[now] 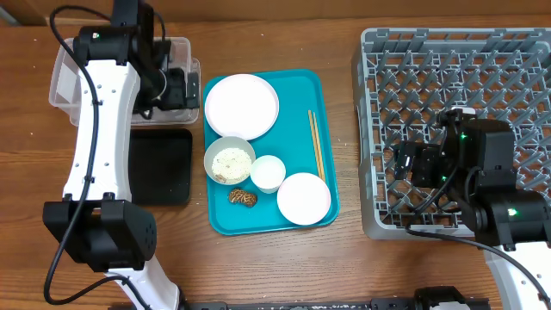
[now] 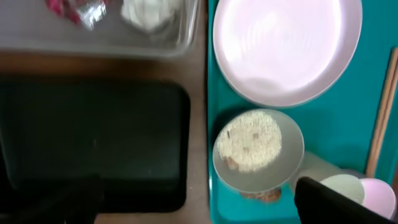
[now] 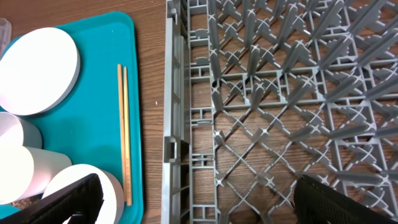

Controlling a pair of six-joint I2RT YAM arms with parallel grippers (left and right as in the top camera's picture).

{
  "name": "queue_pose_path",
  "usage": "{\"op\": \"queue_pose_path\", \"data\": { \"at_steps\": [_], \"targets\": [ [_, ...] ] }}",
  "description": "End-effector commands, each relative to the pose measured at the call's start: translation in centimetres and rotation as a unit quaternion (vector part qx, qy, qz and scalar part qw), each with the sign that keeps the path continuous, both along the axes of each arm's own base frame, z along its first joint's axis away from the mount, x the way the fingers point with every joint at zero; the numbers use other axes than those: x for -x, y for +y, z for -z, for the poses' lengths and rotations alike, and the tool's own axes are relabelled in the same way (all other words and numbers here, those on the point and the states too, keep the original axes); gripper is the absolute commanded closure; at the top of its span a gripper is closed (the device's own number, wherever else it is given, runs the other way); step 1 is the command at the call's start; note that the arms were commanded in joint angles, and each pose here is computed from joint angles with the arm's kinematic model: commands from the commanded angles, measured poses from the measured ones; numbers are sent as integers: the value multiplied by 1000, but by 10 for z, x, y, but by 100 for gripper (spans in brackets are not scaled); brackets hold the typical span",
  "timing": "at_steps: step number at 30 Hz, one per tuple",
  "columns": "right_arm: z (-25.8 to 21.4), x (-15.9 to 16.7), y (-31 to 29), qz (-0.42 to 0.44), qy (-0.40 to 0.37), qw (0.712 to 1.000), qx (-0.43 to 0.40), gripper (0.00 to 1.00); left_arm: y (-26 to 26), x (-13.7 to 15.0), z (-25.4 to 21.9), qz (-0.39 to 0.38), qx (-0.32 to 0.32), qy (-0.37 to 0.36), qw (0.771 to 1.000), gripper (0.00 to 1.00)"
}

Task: Sort waste into correct bins and load items into the dishwasher
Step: 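Reach the left gripper to the small white cup and grasp it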

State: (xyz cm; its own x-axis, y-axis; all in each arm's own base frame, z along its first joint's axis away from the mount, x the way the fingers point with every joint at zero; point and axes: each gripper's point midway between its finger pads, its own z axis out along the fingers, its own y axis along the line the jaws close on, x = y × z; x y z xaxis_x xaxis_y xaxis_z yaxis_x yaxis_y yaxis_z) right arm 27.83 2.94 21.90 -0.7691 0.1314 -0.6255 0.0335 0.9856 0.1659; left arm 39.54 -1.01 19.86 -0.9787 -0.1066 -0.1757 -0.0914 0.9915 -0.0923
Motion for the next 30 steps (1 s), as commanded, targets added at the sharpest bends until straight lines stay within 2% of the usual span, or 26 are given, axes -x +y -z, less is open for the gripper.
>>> {"op": "queue_pose_path", "data": {
  "at_steps": [1, 5, 9, 16, 20, 23, 27, 30],
  "targets": [
    [-17, -3, -1, 11, -23, 1000, -10, 0, -11, 15, -9, -18, 28, 20, 999, 0],
    [-16, -2, -2, 16, -21, 1000, -11, 0, -26, 36, -11, 4, 21, 51, 998, 0],
    [-13, 0, -18, 61, -11, 998, -14, 0, -48, 54, -20, 32, 3, 59, 998, 2],
    [-8, 7, -52, 122, 4, 992, -13, 0, -87, 87, -43, 58, -51, 4, 997, 0],
    [-8, 7, -55, 129, 5, 992, -15, 0, -107, 105, -42, 72, -40, -29, 996, 0],
    [-5, 6, -55, 129, 10, 991, -15, 0, -104, 119, -30, 55, -43, -50, 996, 0],
    [-1, 4, -55, 129, 18, 991, -15, 0, -104, 120, -10, 54, -23, -91, 994, 0],
    [2, 2, -54, 125, 25, 992, -19, 0, -116, 108, 3, 93, -6, -122, 988, 0]
  ]
}}
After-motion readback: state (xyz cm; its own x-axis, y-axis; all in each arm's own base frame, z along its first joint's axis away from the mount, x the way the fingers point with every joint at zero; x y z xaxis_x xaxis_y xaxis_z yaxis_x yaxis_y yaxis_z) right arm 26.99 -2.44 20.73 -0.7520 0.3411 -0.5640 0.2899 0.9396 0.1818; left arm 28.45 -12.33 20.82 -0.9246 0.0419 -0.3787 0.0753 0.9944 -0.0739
